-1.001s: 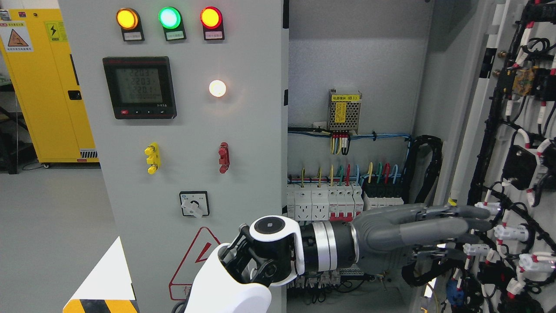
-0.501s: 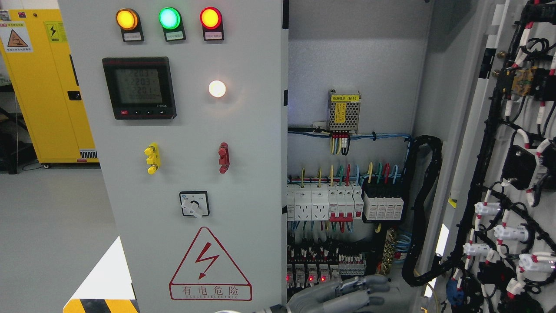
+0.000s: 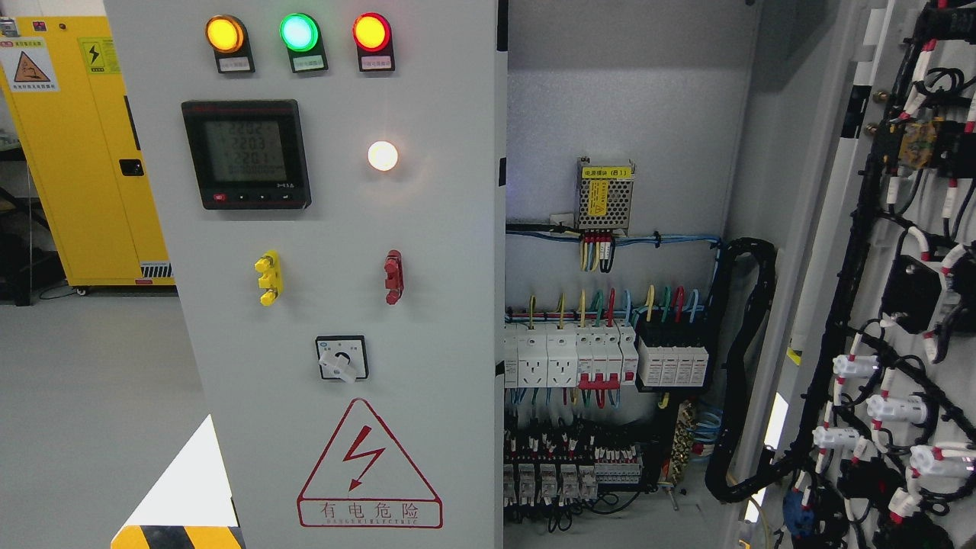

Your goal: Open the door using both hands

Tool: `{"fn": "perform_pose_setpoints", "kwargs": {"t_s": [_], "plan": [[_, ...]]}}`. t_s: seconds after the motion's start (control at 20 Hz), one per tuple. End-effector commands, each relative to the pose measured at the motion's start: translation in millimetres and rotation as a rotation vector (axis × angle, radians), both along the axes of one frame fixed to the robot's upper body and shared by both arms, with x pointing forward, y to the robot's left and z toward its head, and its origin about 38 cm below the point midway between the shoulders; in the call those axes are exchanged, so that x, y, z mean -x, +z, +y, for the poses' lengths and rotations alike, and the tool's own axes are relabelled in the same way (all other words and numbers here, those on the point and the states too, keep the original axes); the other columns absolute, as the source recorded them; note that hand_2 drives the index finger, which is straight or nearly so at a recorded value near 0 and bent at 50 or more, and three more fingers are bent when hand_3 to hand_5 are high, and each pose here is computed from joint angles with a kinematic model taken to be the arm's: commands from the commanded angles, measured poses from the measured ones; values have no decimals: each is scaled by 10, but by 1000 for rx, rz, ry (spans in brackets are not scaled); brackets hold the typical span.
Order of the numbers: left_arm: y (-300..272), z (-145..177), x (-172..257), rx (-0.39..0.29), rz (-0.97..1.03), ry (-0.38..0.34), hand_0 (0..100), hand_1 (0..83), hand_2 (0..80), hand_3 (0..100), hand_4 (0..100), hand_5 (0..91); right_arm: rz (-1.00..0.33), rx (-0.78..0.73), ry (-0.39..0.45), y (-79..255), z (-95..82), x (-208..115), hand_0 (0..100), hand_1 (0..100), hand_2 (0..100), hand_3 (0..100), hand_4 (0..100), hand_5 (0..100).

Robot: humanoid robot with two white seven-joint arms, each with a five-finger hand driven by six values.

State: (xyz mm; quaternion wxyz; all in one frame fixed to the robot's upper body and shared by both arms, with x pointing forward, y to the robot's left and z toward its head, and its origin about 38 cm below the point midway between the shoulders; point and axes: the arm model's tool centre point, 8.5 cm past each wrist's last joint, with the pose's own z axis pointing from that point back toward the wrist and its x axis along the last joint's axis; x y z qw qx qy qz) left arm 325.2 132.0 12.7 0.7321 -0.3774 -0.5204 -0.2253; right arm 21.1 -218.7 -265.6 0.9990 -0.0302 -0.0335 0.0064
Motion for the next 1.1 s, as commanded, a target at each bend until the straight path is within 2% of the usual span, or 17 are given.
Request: {"fn": "perform_pose_setpoints", "kwargs": {"t_s": [0.0,0.2,0.35,0.5,0.7,0.95,1.05], "plan": [[-1495,1063,946,-270,407,154,120,556,0,0,0,0,-1,-5,0,0,7,-1,0,500,40,0,0,0],[-2116,1416,1448,-356,687,247,120,556,0,0,0,0,1,-5,0,0,7,4,0,500,40,0,0,0],[-2497,1518,2154,-420,963,292,120,556,0,0,0,0,1,-5,0,0,7,4,0,500,40,0,0,0],[-2576,1688,2605,-454,1127,351,120,556,0,0,0,0,-1,-5,0,0,7,-1,0,500,40,0,0,0],[-2600,1737,3103,-494,1233,361,120,556,0,0,0,0,-1,-5,0,0,7,-1,0,500,40,0,0,0],[-2606,1707,3246,-496,1198,363,120,556,0,0,0,0,-1,-5,0,0,7,-1,0,500,40,0,0,0],[-2623,1709,3277,-536,1203,391,120,556,0,0,0,0,-1,-5,0,0,7,-1,0,500,40,0,0,0]]}}
